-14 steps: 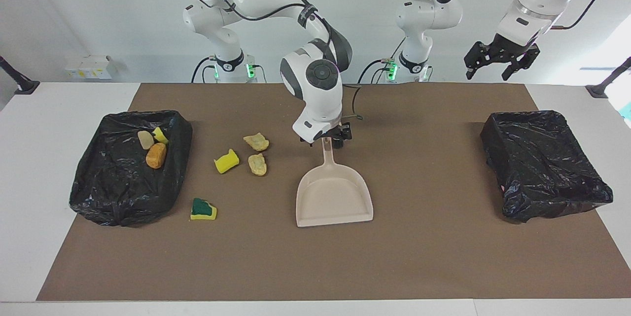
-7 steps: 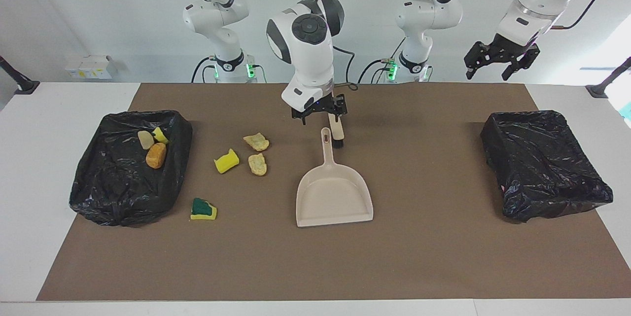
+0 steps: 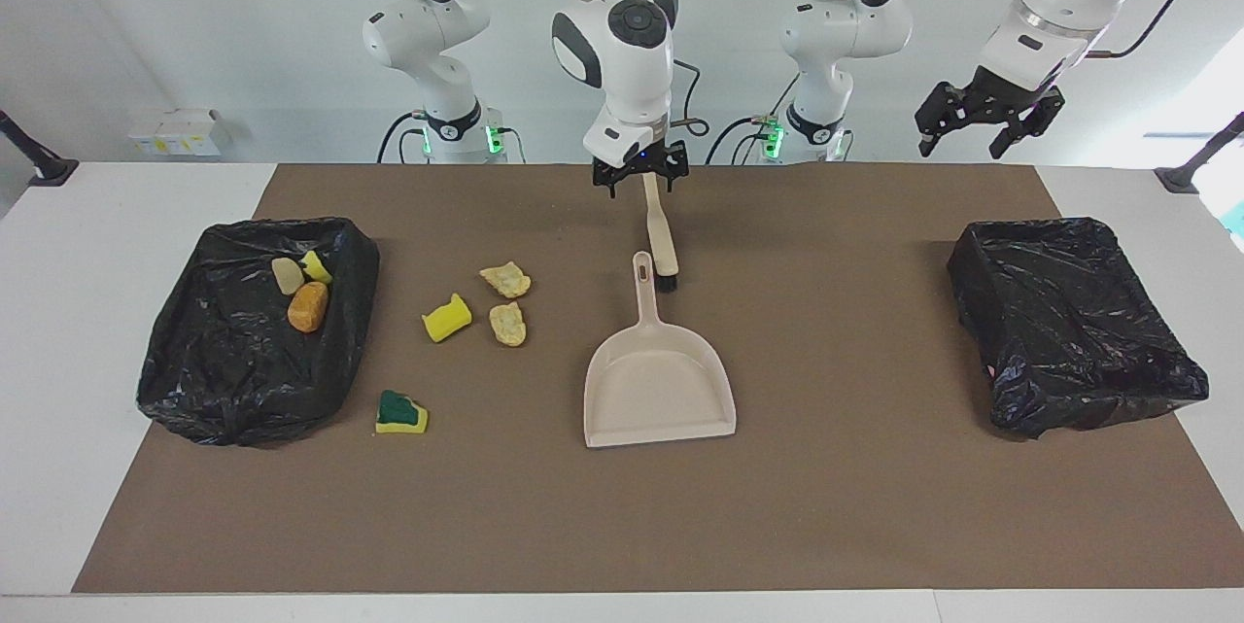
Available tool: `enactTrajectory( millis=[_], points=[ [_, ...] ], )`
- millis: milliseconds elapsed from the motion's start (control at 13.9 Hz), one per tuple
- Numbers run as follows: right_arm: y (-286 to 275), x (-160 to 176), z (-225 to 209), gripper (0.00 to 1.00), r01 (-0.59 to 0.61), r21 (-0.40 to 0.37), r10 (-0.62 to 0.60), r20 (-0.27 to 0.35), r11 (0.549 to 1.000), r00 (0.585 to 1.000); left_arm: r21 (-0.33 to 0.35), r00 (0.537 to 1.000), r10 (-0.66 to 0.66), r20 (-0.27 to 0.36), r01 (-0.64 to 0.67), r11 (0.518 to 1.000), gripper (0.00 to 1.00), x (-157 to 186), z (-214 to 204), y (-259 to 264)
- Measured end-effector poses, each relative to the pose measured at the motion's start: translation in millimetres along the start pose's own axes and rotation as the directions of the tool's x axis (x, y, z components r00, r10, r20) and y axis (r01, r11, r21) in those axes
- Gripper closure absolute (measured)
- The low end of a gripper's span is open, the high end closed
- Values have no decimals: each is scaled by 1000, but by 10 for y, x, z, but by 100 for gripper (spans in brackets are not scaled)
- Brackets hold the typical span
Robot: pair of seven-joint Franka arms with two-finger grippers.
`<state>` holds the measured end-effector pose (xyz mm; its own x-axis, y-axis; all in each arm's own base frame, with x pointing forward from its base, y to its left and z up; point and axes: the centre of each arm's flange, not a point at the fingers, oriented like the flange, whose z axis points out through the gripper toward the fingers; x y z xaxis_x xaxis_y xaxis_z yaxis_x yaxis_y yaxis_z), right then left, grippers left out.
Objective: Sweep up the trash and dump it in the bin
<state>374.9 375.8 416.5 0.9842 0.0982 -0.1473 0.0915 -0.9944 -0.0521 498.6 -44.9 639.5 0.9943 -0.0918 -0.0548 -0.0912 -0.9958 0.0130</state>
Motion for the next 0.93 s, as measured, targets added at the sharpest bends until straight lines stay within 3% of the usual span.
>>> enactTrajectory(
  millis=[430, 645, 932],
  points=[
    [-363, -639, 741, 0, 32, -6, -33, -24, 999, 999, 0, 1000, 0, 0, 0, 1000, 0, 0, 0, 0],
    [-395, -715, 942, 4, 36, -17, -36, -19, 999, 999, 0, 1000, 0, 0, 0, 1000, 0, 0, 0, 0],
    [-375, -691, 937, 41, 29, -16, -30, -19, 999, 999, 0, 1000, 0, 0, 0, 1000, 0, 0, 0, 2]
  ],
)
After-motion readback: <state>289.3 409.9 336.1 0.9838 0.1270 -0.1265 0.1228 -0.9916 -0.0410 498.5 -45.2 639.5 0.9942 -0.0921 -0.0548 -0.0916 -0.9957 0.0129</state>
